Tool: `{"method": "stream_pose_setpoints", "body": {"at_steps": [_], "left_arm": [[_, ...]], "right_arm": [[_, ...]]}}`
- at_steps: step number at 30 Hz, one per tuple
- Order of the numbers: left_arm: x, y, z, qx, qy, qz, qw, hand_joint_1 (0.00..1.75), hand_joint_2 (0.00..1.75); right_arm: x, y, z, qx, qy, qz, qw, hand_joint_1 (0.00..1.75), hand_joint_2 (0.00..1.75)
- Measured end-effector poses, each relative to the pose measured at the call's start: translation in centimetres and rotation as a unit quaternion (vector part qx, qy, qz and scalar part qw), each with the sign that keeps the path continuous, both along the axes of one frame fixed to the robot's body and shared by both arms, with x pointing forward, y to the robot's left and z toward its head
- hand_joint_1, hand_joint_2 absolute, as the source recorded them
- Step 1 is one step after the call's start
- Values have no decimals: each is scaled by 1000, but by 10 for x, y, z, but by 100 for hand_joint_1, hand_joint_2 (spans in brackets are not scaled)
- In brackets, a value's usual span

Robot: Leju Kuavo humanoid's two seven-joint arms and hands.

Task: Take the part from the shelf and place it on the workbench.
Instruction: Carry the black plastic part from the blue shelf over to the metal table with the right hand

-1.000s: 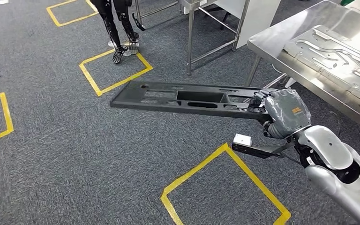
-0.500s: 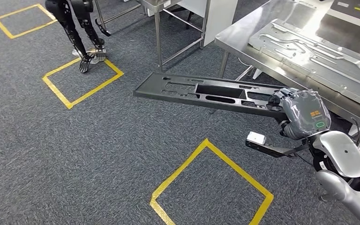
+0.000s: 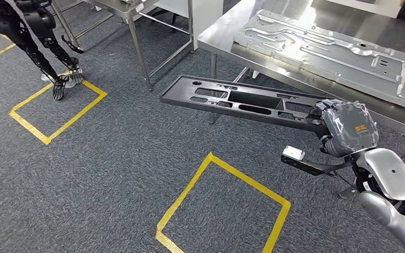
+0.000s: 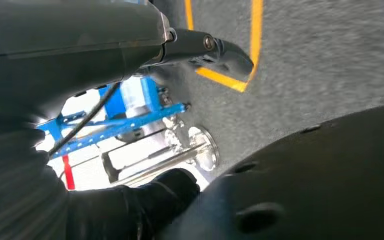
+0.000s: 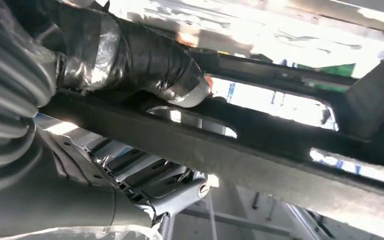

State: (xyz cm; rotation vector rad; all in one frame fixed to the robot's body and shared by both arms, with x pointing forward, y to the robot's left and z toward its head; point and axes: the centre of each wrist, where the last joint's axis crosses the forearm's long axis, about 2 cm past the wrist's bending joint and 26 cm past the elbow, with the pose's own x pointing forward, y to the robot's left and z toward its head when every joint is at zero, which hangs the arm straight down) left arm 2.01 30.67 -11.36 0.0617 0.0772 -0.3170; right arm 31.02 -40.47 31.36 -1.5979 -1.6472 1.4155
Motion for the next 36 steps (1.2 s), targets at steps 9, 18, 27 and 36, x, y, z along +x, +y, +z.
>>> {"method": "stream_pose_setpoints", "body": {"at_steps": [9,18,27,36], "left_arm": [[-4,4,0,1,-2,-9,1000,0,175],[-3,2,0,-2,-3,-12,1000,0,175],[2,3,0,-4,-2,-11,1000,0,175],[0,3,0,-4,-5,-12,1000,0,175]], "right_arm": [[-2,-4,-5,4,6,-10,1000,175,175],[-3,-8,-7,4,10,-17,1000,175,175],[1,-15,1,9,29,-39,999,175,175],[-5,-28,16,5,13,-38,999,175,175]]}}
